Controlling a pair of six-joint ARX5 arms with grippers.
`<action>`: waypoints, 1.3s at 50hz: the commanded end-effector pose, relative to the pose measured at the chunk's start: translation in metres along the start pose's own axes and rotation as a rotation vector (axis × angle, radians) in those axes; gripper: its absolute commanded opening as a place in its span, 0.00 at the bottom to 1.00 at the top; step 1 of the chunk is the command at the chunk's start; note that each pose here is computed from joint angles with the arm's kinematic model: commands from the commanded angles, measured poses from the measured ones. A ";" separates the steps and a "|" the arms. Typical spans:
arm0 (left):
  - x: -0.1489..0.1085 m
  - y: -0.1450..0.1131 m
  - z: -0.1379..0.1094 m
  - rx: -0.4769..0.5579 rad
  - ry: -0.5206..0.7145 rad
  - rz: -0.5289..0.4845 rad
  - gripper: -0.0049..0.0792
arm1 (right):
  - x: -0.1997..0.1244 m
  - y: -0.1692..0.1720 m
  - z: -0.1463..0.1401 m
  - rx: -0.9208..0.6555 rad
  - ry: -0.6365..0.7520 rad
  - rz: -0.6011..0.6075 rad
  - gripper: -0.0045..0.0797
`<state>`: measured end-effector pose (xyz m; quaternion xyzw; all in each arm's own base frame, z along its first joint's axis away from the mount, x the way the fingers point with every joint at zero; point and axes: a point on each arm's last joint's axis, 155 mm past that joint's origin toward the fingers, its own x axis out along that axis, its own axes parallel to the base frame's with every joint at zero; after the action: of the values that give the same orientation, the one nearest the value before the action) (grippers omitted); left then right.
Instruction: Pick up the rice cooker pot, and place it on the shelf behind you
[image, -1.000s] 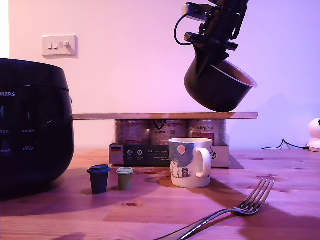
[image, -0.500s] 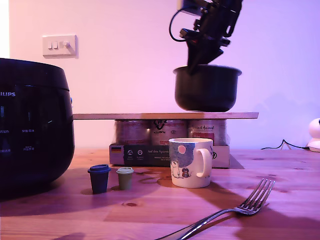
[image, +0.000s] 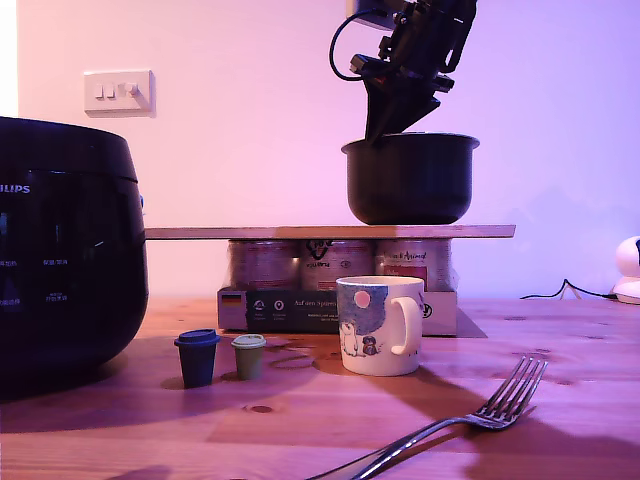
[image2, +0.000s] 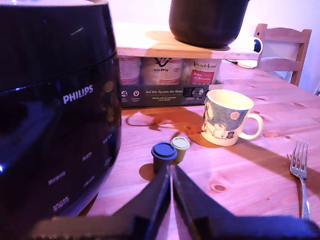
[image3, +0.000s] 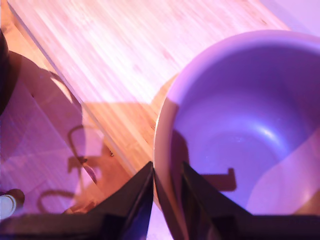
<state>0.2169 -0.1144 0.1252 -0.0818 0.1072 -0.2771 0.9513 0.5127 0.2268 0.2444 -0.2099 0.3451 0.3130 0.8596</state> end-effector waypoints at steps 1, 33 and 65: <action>0.002 0.003 -0.019 -0.016 0.047 0.004 0.04 | -0.021 -0.005 0.022 -0.002 -0.067 -0.031 0.23; 0.002 0.003 -0.019 -0.017 0.047 0.004 0.04 | -0.085 -0.014 0.062 0.107 -0.179 -0.087 0.04; 0.002 0.003 -0.019 -0.017 0.047 0.004 0.04 | -0.135 -0.035 0.063 0.237 -0.208 -0.235 0.04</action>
<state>0.2169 -0.1144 0.1251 -0.0818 0.1074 -0.2770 0.9513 0.4999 0.1891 0.3694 -0.1150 0.2800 0.1908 0.9338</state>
